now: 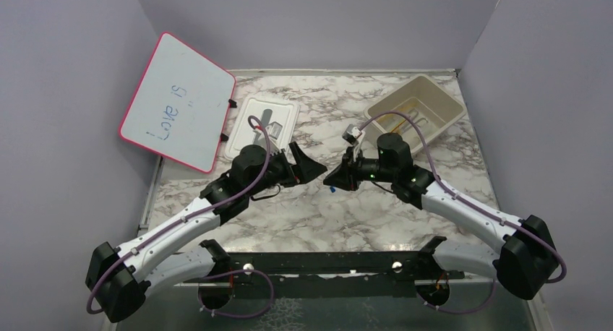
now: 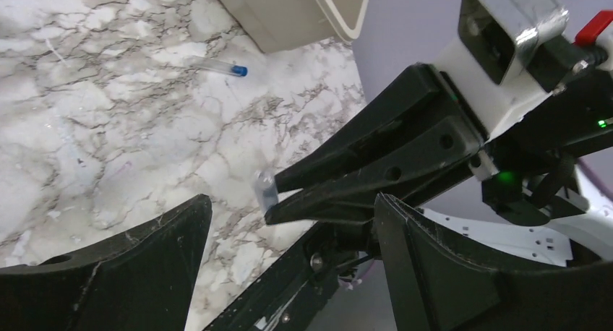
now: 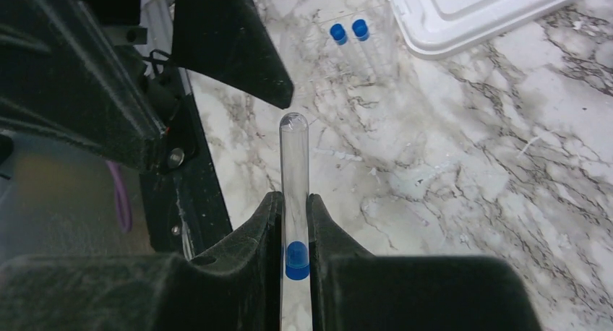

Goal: Organize the chemistry lab equipment

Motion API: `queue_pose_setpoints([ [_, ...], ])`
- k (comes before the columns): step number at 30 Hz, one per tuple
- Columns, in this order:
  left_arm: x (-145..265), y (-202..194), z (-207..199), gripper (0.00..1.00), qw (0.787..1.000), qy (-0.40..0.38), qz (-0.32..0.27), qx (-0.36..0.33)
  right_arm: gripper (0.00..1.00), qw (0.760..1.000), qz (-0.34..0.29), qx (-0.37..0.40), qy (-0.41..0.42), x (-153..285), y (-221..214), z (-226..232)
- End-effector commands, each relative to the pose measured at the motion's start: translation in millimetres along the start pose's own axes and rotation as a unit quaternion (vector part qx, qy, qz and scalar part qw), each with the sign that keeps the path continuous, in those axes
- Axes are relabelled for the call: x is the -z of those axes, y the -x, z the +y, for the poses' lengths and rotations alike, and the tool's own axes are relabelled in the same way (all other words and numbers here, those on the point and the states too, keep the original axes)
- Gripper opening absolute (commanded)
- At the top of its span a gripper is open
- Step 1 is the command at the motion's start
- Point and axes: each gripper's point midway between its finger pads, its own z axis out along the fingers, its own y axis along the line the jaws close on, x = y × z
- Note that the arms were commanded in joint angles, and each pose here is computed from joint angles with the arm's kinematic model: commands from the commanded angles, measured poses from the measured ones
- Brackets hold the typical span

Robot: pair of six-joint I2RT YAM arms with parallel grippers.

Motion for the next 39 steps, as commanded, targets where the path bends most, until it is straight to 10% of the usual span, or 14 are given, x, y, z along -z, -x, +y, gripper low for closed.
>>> queue_pose_setpoints([
  [1,-2.6,17.1,-34.4,0.81,0.998,-0.055,-0.010,0.027,0.12,0.996,-0.011,0.040,0.084,1.4,13.4,29.6],
  [25,-8.5,-8.4,-4.9,0.14,0.999,-0.028,0.027,0.017,0.16,0.996,-0.032,0.033,0.081,-0.3,30.7,31.5],
  [33,0.9,23.6,-20.3,0.10,0.998,-0.036,-0.044,0.010,0.51,0.995,-0.077,-0.063,0.032,4.9,50.1,25.6],
  [39,16.1,58.8,-39.9,0.10,0.988,-0.058,-0.125,0.072,0.67,0.941,-0.240,-0.237,0.028,32.7,93.0,29.0],
])
